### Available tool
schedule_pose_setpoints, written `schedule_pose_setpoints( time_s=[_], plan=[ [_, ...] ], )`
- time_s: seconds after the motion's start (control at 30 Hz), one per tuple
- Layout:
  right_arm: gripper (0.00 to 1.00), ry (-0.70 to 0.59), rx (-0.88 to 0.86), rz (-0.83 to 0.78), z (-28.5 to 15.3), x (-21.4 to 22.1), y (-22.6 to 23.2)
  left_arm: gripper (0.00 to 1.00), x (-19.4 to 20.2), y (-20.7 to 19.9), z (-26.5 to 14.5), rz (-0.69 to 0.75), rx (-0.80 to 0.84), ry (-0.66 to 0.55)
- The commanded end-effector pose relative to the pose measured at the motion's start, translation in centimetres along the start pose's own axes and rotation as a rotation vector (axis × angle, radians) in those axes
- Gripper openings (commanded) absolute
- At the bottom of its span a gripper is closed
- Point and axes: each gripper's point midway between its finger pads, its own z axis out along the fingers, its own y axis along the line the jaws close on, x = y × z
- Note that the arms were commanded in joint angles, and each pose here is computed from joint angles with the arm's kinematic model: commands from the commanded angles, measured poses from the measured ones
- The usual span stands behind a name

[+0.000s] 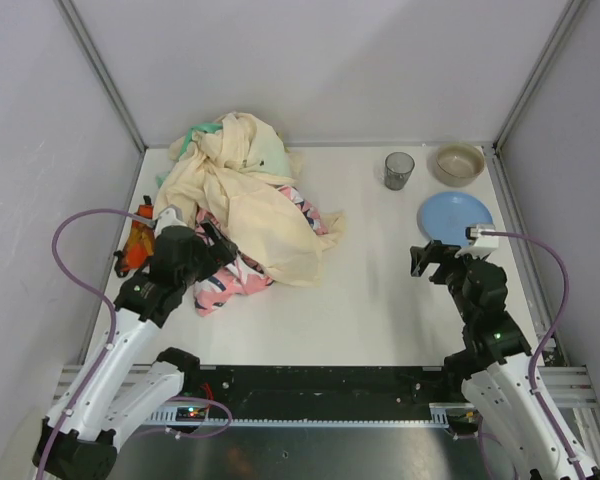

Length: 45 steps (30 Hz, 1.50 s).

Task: Pick out a specific cloth from the pile

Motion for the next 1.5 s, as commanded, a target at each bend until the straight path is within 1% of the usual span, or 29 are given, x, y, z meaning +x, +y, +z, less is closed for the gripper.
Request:
schedule_pose_setpoints(
  time_s=[0.0, 0.13, 0.27, 0.53, 0.67, 0.83, 0.93, 1.03, 1.1, 1.13, 1.17, 1.2, 1.23, 1.27, 1.3, 1.33, 1.37, 1.47],
  plan=[
    [0.99, -0.030, -0.076, 0.001, 0.3, -0.7, 1.5, 1.00, 0.3, 0.0, 0.7, 0.000, -0.008, 0.012],
    [0.99, 0.000, -0.118, -0.001, 0.5, -0.1, 2.3, 1.00, 0.9, -0.6, 1.7, 0.018, -0.016, 0.058],
    [0.99, 0.016, -0.128, -0.004, 0.8, 0.2, 2.5, 1.00, 1.3, -2.2, 3.0, 0.082, -0.024, 0.077],
    [0.99, 0.070, -0.169, -0.003, 1.1, 1.4, 3.2, 1.00, 2.7, -8.7, 6.9, 0.346, -0.051, 0.101],
    [0.99, 0.077, -0.160, -0.008, 1.1, 1.6, 3.0, 1.00, 4.2, -10.5, 9.9, 0.459, -0.095, 0.125],
    [0.99, 0.075, -0.124, -0.009, 1.2, 1.7, 2.3, 1.00, 5.8, -9.7, 14.1, 0.552, -0.219, 0.133],
    [0.99, 0.081, -0.112, -0.016, 1.3, 1.9, 2.1, 1.00, 7.1, -9.0, 16.5, 0.605, -0.280, 0.159],
    [0.99, 0.091, -0.100, -0.018, 1.5, 2.1, 1.9, 1.00, 8.0, -8.0, 18.3, 0.653, -0.347, 0.171],
    [0.99, 0.096, -0.095, -0.018, 1.6, 2.2, 1.8, 0.98, 7.7, -7.3, 19.1, 0.680, -0.399, 0.148],
    [0.99, 0.098, -0.095, -0.019, 1.6, 2.3, 1.8, 0.91, 7.1, -7.0, 19.3, 0.692, -0.432, 0.116],
    [0.99, 0.102, -0.094, -0.019, 1.7, 2.4, 1.8, 0.80, 6.1, -6.8, 19.5, 0.697, -0.467, 0.074],
    [0.99, 0.106, -0.098, -0.018, 1.7, 2.5, 1.9, 0.63, 5.0, -6.6, 19.7, 0.697, -0.493, 0.044],
    [0.99, 0.108, -0.104, -0.018, 1.8, 2.5, 2.0, 0.37, 3.8, -6.5, 19.8, 0.683, -0.510, 0.019],
    [0.99, 0.109, -0.108, -0.018, 1.8, 2.5, 2.1, 0.19, 2.4, -6.5, 19.8, 0.660, -0.521, -0.003],
    [0.99, 0.110, -0.109, -0.019, 1.8, 2.5, 2.1, 0.10, 1.0, -6.5, 19.6, 0.637, -0.527, -0.027],
    [0.99, 0.112, -0.108, -0.019, 1.8, 2.6, 2.1, 0.05, -0.7, -6.6, 19.1, 0.613, -0.535, -0.061],
    [0.99, 0.112, -0.104, -0.019, 1.8, 2.6, 2.0, 0.03, -2.6, -6.8, 18.4, 0.588, -0.544, -0.104],
    [0.99, 0.114, -0.107, -0.017, 1.8, 2.6, 2.0, 0.01, -8.8, -6.7, 14.9, 0.536, -0.608, -0.266]
  ],
)
